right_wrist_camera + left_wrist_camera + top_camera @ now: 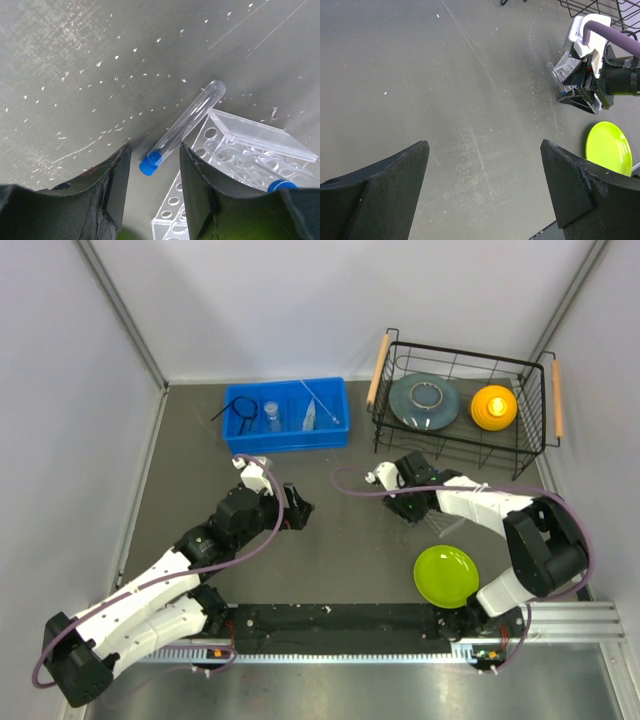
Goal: Organize the chemistry lab equipment
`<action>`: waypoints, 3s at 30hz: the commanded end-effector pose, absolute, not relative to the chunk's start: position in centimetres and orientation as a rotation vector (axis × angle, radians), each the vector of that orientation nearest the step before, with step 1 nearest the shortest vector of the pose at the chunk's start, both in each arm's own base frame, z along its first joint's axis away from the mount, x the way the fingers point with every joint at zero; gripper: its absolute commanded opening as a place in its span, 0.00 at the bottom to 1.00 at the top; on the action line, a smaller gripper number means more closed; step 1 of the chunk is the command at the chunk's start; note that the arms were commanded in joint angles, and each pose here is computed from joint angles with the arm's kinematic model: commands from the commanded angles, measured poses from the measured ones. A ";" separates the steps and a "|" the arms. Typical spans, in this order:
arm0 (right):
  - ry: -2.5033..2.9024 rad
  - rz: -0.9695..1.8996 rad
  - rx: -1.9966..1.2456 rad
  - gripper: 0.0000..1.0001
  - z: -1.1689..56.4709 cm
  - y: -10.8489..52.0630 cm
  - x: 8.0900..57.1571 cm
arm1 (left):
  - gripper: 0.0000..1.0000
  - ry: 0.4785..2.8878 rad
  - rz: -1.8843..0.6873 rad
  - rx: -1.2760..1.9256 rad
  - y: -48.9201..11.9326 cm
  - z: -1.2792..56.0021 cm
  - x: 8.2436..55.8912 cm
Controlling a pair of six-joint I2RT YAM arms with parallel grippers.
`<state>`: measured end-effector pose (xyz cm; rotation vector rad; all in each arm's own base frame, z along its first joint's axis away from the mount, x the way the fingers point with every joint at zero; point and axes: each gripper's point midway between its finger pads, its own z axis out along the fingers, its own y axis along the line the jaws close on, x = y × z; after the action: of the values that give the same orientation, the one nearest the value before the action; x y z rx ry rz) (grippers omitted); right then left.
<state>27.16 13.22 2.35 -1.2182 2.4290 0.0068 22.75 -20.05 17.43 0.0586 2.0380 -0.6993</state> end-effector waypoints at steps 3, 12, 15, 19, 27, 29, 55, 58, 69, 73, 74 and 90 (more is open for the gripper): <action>2.420 0.077 -1.175 0.40 2.7 14.5 28.0 | 0.99 2.000 -0.734 0.042 -20.3 18.4 23.0; 2.461 0.183 -1.195 0.22 2.0 15.4 27.1 | 0.99 2.004 -0.786 0.066 -21.2 18.2 22.7; 2.442 0.239 -1.219 0.12 2.4 16.0 26.7 | 0.99 2.013 -0.844 0.095 -22.3 17.9 22.4; 2.391 0.348 -1.250 0.08 3.5 17.3 26.0 | 0.99 2.028 -0.996 0.191 -24.8 17.3 21.4; 2.052 0.888 -1.432 0.07 9.3 22.2 20.4 | 0.99 2.117 -1.322 0.337 -29.6 15.7 19.3; 2.031 0.938 -1.452 0.07 9.7 22.3 19.5 | 0.99 2.163 -1.381 0.320 -30.2 14.7 19.1; 1.933 1.055 -1.586 0.08 10.0 23.0 17.0 | 0.47 2.128 -2.303 -0.046 -34.9 14.5 17.9; 1.944 1.045 -1.590 0.08 9.8 22.9 17.1 | 0.46 2.146 -2.276 -0.029 -35.0 14.4 17.9; 1.948 1.038 -1.590 0.09 9.8 22.9 17.2 | 0.22 2.118 -2.273 0.018 -35.1 14.9 17.7; 1.950 1.040 -1.587 0.11 9.9 23.0 17.2 | 0.08 2.075 -2.297 0.035 -35.1 15.5 17.7; 1.950 1.041 -1.584 0.11 10.0 23.0 17.2 | 0.06 2.072 -2.297 0.029 -35.1 15.5 17.7; 1.739 0.842 -1.280 0.95 23.4 19.8 21.0 | 0.03 1.763 -2.086 0.100 -34.1 23.2 20.4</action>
<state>19.32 20.19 15.44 -1.3515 1.9429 0.9664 19.25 -34.40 15.73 -0.1519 2.1407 -2.1404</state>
